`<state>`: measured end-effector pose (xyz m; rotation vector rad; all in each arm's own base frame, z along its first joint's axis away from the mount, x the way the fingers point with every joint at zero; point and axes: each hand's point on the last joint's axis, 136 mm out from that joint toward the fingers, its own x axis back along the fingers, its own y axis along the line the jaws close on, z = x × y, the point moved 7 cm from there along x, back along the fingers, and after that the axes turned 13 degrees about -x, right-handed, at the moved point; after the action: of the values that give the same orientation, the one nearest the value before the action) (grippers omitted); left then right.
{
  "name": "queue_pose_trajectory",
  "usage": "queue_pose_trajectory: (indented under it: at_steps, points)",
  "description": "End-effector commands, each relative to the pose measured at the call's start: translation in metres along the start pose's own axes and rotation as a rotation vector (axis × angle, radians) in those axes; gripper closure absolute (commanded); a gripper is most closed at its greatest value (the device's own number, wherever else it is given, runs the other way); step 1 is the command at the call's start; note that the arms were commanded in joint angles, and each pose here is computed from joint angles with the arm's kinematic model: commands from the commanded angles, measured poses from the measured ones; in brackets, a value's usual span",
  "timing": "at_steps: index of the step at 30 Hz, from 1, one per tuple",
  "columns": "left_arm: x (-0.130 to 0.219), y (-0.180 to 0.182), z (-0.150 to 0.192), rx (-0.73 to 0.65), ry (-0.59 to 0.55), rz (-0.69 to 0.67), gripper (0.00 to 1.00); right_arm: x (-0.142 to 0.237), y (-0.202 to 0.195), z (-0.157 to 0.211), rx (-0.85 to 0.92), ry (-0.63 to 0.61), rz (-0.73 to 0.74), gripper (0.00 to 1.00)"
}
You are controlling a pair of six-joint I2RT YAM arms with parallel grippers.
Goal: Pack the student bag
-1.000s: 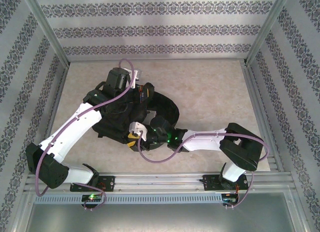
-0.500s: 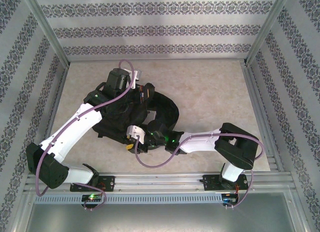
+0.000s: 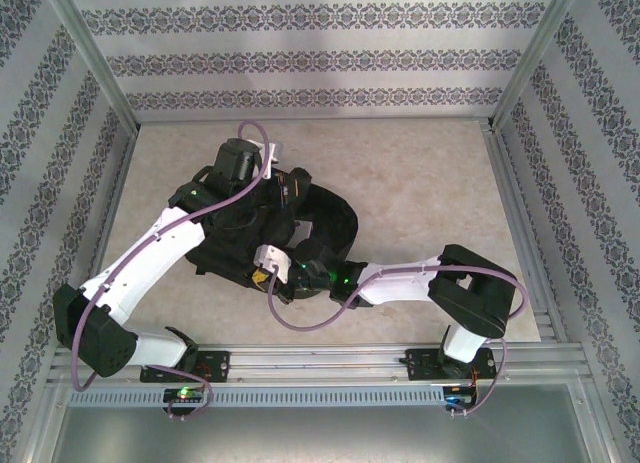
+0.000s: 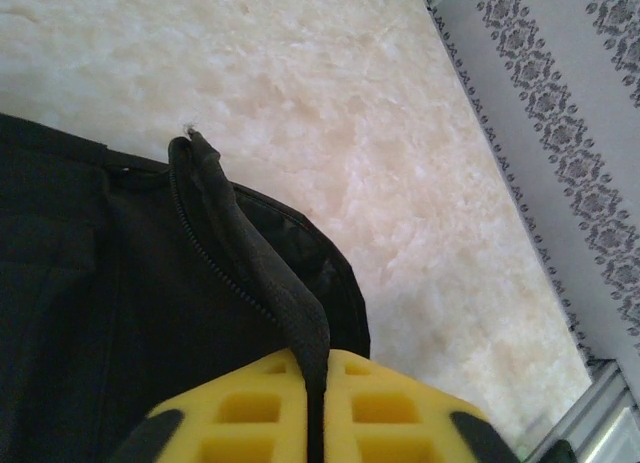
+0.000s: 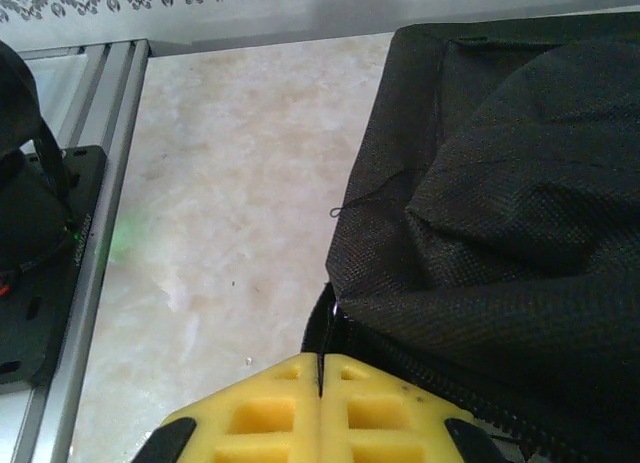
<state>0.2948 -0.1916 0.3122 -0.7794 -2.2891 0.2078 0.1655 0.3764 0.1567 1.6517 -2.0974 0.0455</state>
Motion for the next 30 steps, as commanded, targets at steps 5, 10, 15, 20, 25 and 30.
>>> queue_pose_trajectory:
  at_steps: [5,10,15,20,25,30]
  points:
    - [0.026,0.024,-0.002,0.085,-0.073,-0.089,0.28,0.020,-0.008,-0.020,-0.256,-0.046,0.021,1.00]
    - [0.052,0.051,0.013,0.318,-0.116,-0.079,0.20,0.030,-0.011,-0.016,-0.339,-0.039,0.055,1.00]
    - [0.080,0.069,0.064,0.594,-0.132,-0.257,0.17,0.030,-0.013,-0.011,-0.378,-0.005,0.086,1.00]
    - [0.089,0.077,0.115,0.792,0.039,-0.409,0.18,0.022,-0.015,-0.014,-0.473,0.092,0.121,1.00]
    - [0.093,0.081,0.150,0.897,0.015,-0.420,0.23,0.020,-0.019,-0.015,-0.506,0.111,0.166,1.00]
    - [0.086,0.085,0.164,0.952,0.022,-0.420,0.27,0.023,-0.020,-0.017,-0.525,0.118,0.234,1.00]
